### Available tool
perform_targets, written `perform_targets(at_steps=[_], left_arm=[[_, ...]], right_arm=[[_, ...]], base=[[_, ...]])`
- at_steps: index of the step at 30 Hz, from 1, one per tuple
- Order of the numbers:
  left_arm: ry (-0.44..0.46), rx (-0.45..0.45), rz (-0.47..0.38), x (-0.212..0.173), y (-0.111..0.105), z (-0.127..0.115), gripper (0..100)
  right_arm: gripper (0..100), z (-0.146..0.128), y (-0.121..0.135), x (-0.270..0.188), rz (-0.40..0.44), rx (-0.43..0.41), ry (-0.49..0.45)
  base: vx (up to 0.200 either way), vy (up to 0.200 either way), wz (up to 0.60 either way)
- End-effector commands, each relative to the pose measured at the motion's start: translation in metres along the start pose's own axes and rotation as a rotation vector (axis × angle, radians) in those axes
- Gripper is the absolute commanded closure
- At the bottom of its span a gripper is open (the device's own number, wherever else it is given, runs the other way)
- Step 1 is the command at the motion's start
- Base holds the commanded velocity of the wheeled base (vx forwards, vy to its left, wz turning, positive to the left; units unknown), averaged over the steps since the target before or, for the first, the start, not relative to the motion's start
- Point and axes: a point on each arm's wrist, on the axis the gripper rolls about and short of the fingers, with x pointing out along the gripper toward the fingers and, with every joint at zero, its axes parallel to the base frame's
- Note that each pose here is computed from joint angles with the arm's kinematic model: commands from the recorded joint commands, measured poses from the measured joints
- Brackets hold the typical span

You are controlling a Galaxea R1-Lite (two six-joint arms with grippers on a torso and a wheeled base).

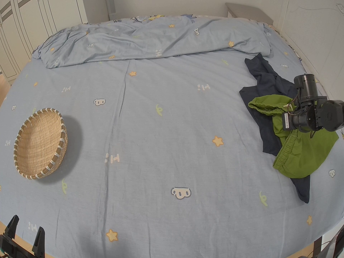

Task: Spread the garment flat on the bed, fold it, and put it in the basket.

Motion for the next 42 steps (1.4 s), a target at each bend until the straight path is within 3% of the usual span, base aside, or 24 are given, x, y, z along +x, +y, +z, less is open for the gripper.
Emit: perform_targets(at_steps=[1,4,5,8,10,11,19,22,25,26,27,28,29,31,34,38,42], left_arm=[[0.000,0.001,0.001,0.000,0.000,-0.005,0],[0.000,0.001,0.001,0.000,0.000,-0.005,0],[0.000,-0.001,0.001,0.000,0.000,-0.005,0],[0.000,-0.001,0.001,0.000,0.000,-0.005,0],[0.000,-0.001,0.001,0.000,0.000,-0.005,0],[0.000,-0.001,0.001,0.000,0.000,-0.005,0],[0.000,-0.001,0.001,0.000,0.000,-0.005,0],[0.000,-0.001,0.001,0.000,0.000,-0.005,0],[0.000,-0.001,0.001,0.000,0.000,-0.005,0],[0.000,-0.001,0.001,0.000,0.000,-0.005,0],[0.000,-0.001,0.002,0.000,0.000,-0.005,0],[0.000,-0.001,0.002,0.000,0.000,-0.005,0],[0.000,-0.001,0.001,0.000,0.000,-0.005,0],[0.000,0.001,0.001,0.000,0.000,-0.005,0],[0.000,-0.001,0.001,0.000,0.000,-0.005,0],[0.001,0.010,-0.004,0.000,0.000,-0.005,0],[0.000,-0.001,-0.001,0.000,0.000,-0.005,0]], right_arm=[[100,0.029,-0.009,-0.077,0.181,0.043,-0.074],[100,0.036,-0.010,-0.091,0.276,0.075,-0.066],[100,0.045,-0.012,-0.102,0.364,0.118,-0.057],[100,0.056,-0.015,-0.112,0.484,0.186,-0.034],[100,0.058,-0.016,-0.115,0.521,0.200,-0.025],[100,0.062,-0.013,-0.120,0.605,0.216,-0.017],[100,0.074,0.010,-0.142,0.735,0.190,-0.046],[100,0.076,0.037,-0.165,0.835,0.151,-0.028],[100,0.076,0.069,-0.183,0.928,0.168,0.006],[100,0.076,0.069,-0.183,0.928,0.168,0.006],[100,0.074,0.090,-0.197,0.990,0.199,0.043],[100,0.074,0.090,-0.197,0.990,0.199,0.043],[100,0.070,0.117,-0.214,1.061,0.245,0.102],[100,0.065,0.141,-0.226,1.110,0.284,0.160],[100,0.057,0.165,-0.246,1.177,0.288,0.191],[100,0.040,0.208,-0.252,1.220,0.250,0.193],[100,0.026,0.240,-0.249,1.191,0.241,0.167]], base=[[0.000,0.000,0.00],[0.000,0.000,0.00],[0.000,0.000,0.00],[0.000,0.000,0.00],[0.000,0.000,0.00],[0.000,0.000,0.00],[0.000,0.000,0.00],[0.000,0.000,0.00],[0.000,0.000,0.00],[0.000,0.000,0.00],[0.000,0.000,0.00],[0.000,0.000,0.00],[0.000,0.000,0.00],[0.000,0.000,0.00],[0.000,0.000,0.00],[0.000,0.000,0.00],[0.000,0.000,0.00]])
